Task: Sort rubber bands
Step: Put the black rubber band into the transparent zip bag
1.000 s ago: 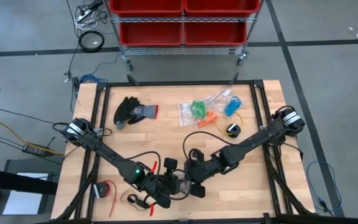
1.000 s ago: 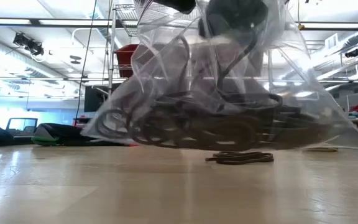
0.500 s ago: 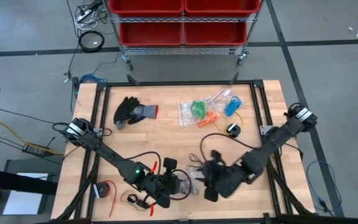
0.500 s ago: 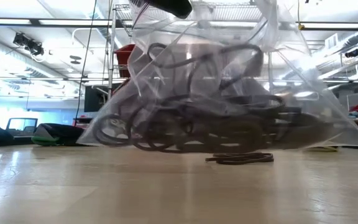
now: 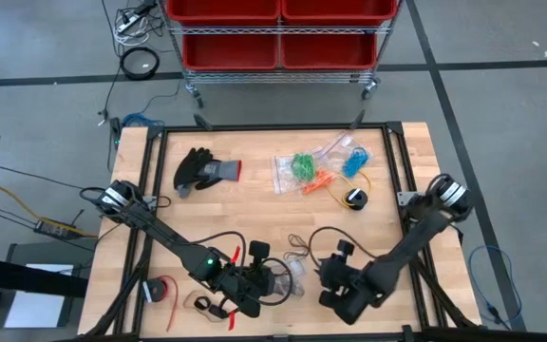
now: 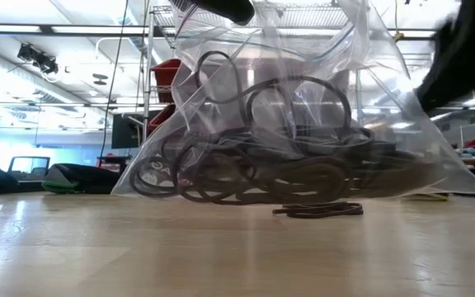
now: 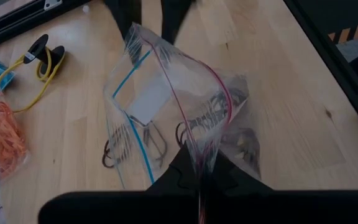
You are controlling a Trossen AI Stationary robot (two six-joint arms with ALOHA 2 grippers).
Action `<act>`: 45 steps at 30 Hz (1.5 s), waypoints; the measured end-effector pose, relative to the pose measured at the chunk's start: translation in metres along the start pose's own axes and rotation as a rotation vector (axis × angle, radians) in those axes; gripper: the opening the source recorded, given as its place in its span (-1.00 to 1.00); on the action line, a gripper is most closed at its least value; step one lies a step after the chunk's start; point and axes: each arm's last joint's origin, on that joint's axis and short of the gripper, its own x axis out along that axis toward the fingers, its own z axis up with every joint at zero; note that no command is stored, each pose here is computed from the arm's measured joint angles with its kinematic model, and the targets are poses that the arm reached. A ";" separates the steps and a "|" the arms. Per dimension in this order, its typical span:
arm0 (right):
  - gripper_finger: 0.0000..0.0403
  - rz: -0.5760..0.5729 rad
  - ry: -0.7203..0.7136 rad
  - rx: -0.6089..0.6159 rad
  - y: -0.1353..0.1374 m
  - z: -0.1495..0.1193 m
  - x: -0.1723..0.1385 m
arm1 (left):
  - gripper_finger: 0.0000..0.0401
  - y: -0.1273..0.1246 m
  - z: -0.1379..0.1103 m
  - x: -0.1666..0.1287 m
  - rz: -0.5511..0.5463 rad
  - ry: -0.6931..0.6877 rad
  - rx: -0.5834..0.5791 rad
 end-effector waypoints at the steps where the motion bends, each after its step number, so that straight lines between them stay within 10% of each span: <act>1: -0.33 -0.010 0.010 0.000 0.000 -0.006 0.011 | -0.99 0.000 0.000 0.000 0.000 0.000 0.000; 21: -0.59 -0.049 0.179 0.109 -0.023 0.002 0.128 | -0.99 0.000 -0.001 0.000 0.001 0.007 0.002; 25: -0.94 -0.064 0.197 0.082 -0.028 0.004 0.126 | -0.99 0.000 -0.002 0.000 0.002 0.017 -0.009; 36: -1.00 -0.033 0.143 0.108 -0.031 0.014 0.073 | -0.99 0.000 -0.003 0.000 0.003 0.024 -0.013; 45: -1.00 -0.272 0.083 0.192 -0.050 -0.011 0.007 | -0.99 0.001 -0.002 0.000 0.003 0.022 -0.018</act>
